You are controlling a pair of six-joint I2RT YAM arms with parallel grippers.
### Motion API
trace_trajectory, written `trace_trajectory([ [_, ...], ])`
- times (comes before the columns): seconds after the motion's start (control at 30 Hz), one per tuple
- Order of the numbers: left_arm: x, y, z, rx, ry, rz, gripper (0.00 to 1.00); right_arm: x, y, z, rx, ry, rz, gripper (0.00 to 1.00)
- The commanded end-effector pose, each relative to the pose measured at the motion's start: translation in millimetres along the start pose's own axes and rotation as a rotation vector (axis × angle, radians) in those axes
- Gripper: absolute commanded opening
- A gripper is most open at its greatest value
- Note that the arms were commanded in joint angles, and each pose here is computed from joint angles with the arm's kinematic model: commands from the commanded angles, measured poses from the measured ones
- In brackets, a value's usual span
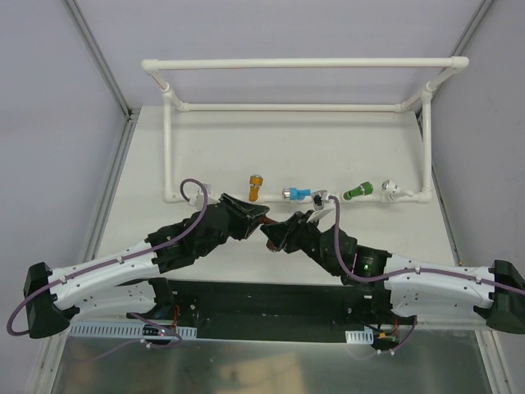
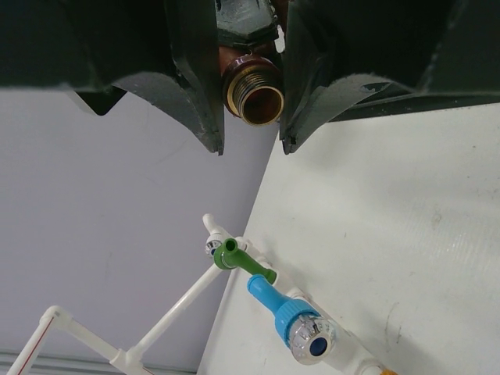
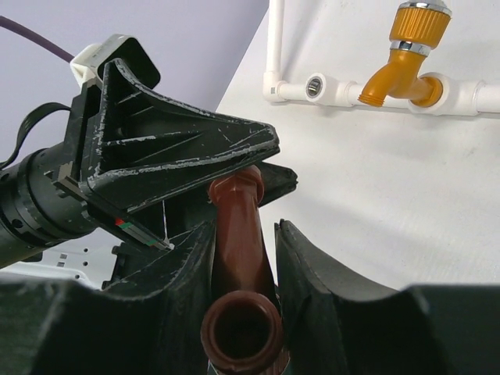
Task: Install the water faucets
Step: Pick up the water faucet from the center of the board.
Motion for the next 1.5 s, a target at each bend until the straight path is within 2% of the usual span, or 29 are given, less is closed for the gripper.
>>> trace_trajectory([
  [0.0,-1.8,21.1,-3.9,0.073,0.005,-0.026,0.0,36.2,20.0,9.2,0.076,-0.13,-0.065,0.0],
  [0.17,-4.4,20.5,-4.3,0.076,0.022,-0.03,0.0,41.5,14.7,13.8,0.055,-0.161,-0.052,0.0],
  [0.37,-2.2,12.9,-1.0,0.05,0.013,-0.038,0.0,33.5,9.4,10.8,0.033,-0.134,-0.037,0.0],
  [0.4,-1.9,10.5,0.1,0.043,0.012,-0.041,0.0,32.9,8.5,10.5,0.026,-0.135,-0.04,0.07],
  [0.43,-2.1,9.0,0.3,0.04,0.013,-0.043,0.0,33.0,8.1,9.9,0.02,-0.137,-0.044,0.21],
  [0.47,-2.5,8.5,0.1,0.04,0.014,-0.048,0.0,32.6,6.8,9.4,0.014,-0.138,-0.045,0.3],
  [0.53,-3.0,7.0,0.0,0.037,0.016,-0.048,0.0,34.0,8.7,8.8,0.015,-0.14,-0.051,0.42],
  [0.73,-4.1,6.3,-0.4,0.038,0.023,-0.061,0.0,34.7,13.4,5.8,0.005,-0.12,-0.054,0.55],
  [1.2,-0.1,-0.3,2.6,0.012,-0.002,-0.076,0.0,15.0,13.8,-3.1,-0.052,0.021,-0.051,0.58],
  [1.47,4.7,-7.2,7.7,-0.018,-0.025,-0.088,0.0,7.2,15.3,-5.6,-0.041,0.061,-0.072,0.52],
])
Point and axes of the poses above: each gripper's point midway between its finger pads, its own z axis back along the fingers, its own y axis along the line the jaws close on, x = y × z, the point moved 6 cm from there along z, back along the fingers, and after that the axes turned 1 degree about z, right-handed, at the moved point
